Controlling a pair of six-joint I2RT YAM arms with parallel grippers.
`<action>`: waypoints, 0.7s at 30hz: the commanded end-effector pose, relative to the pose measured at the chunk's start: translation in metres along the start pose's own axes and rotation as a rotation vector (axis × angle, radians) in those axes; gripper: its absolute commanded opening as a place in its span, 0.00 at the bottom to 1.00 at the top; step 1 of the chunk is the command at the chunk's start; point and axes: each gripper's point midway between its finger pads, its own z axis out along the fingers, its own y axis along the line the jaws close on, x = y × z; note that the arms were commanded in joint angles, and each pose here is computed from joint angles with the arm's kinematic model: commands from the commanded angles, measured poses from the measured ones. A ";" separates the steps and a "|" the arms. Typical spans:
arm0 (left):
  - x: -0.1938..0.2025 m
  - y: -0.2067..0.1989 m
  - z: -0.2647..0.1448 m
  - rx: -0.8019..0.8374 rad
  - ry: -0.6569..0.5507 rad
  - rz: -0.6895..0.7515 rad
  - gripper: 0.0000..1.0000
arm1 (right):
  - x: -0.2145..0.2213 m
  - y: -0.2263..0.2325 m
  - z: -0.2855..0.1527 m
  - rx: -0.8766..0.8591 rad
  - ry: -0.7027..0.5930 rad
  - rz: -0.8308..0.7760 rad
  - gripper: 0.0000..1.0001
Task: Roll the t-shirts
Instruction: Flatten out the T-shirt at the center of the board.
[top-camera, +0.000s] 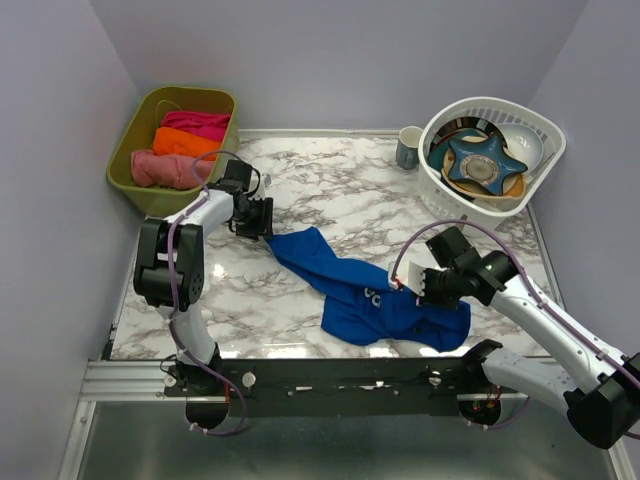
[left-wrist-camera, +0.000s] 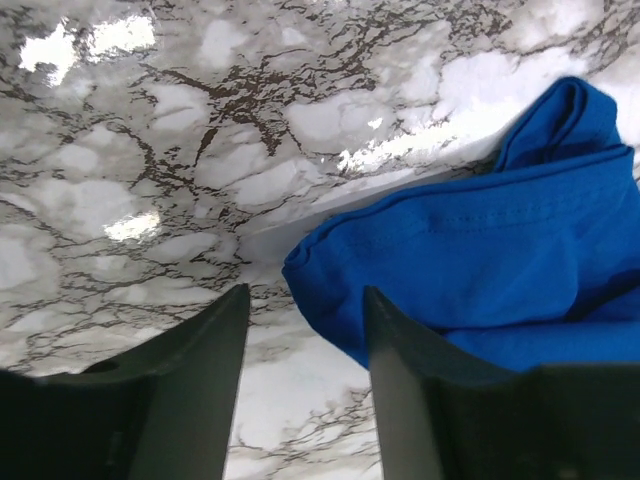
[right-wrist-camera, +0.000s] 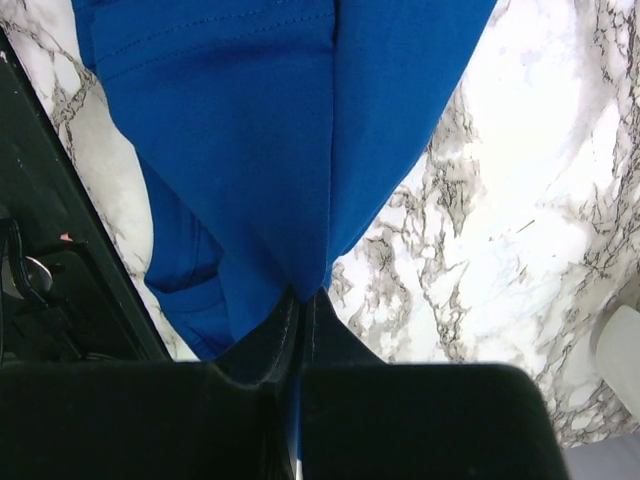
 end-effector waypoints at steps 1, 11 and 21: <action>-0.004 -0.007 0.007 0.010 0.017 -0.072 0.52 | -0.001 -0.003 0.000 0.012 0.000 0.015 0.07; -0.030 -0.007 -0.014 -0.020 -0.066 -0.067 0.00 | -0.009 -0.020 -0.010 0.101 -0.022 0.000 0.02; -0.082 -0.010 -0.193 -0.024 -0.460 -0.153 0.00 | -0.095 -0.129 -0.127 0.688 -0.361 -0.036 0.01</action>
